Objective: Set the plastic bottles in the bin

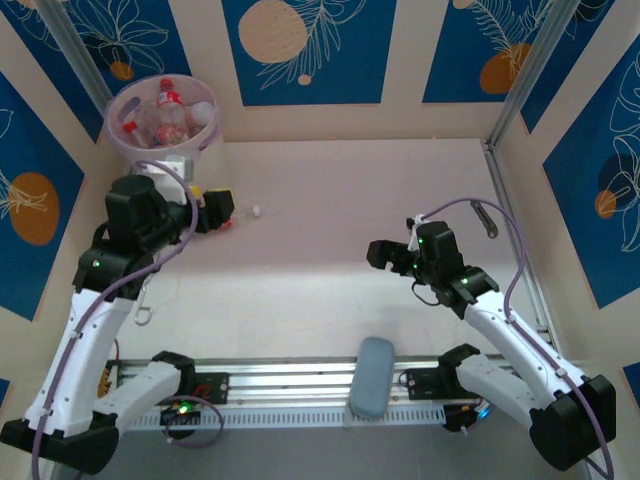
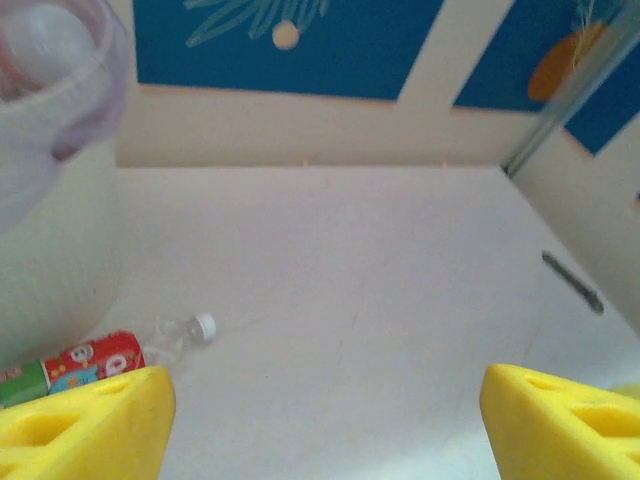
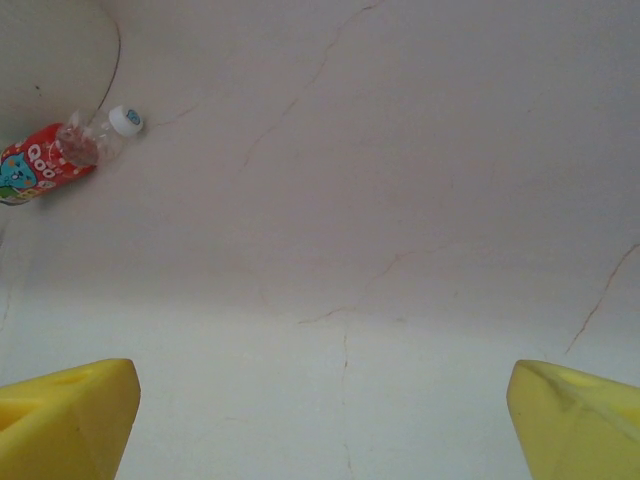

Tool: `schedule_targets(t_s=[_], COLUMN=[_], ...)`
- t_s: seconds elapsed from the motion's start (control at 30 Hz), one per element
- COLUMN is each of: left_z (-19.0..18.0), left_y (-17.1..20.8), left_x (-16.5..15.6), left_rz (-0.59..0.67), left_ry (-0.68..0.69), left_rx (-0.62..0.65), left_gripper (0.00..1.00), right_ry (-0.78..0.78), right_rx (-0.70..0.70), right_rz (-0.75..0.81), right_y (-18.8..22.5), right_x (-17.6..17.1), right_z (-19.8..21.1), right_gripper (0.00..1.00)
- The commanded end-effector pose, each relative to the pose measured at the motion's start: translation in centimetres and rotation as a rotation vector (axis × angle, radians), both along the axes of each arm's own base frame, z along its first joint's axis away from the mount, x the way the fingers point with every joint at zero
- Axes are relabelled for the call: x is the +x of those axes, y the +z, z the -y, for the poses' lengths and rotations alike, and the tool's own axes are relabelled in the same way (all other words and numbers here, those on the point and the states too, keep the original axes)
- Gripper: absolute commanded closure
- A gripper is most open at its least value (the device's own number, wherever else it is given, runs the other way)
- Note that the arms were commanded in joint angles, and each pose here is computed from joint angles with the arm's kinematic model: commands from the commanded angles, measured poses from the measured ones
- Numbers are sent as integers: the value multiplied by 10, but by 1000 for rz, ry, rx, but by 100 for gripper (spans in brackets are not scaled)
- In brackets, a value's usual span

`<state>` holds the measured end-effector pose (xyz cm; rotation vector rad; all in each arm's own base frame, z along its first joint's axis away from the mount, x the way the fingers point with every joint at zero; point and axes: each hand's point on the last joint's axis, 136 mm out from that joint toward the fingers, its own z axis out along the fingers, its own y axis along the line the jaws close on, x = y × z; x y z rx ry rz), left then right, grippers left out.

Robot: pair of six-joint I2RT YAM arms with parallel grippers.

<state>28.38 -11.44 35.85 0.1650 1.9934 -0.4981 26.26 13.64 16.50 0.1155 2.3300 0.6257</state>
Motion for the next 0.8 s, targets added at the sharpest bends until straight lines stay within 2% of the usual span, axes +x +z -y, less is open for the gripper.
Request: schedule_targets(t_s=[0.0, 0.1, 0.23, 0.33, 0.43, 0.57, 0.77], left_z=[0, 1, 7, 9, -6, -26, -33], left_y=[-71, -123, -164, -185, -206, -233, -244], left_x=[-6, 2, 28, 56, 90, 126, 157], left_rz=[-175, -299, -337, -339, -381, -451, -453], left_ry=[-16, -35, -64, -86, -68, -44, -29], left_rx=[207, 344, 437, 517, 577, 557, 654], left_gripper=[20, 17, 16, 16, 17, 19, 12], right_ry=[0, 9, 8, -3, 4, 2, -21], right_rx=[14, 28, 40, 63, 53, 28, 44], right_rz=[6, 8, -5, -4, -3, -7, -19], right_y=[-2, -2, -6, -9, -8, -9, -15], right_x=[4, 5, 2, 1, -1, -7, -13], right_z=[-2, -5, -5, -5, -4, 3, 11], right_gripper=[5, 5, 5, 5, 5, 5, 5])
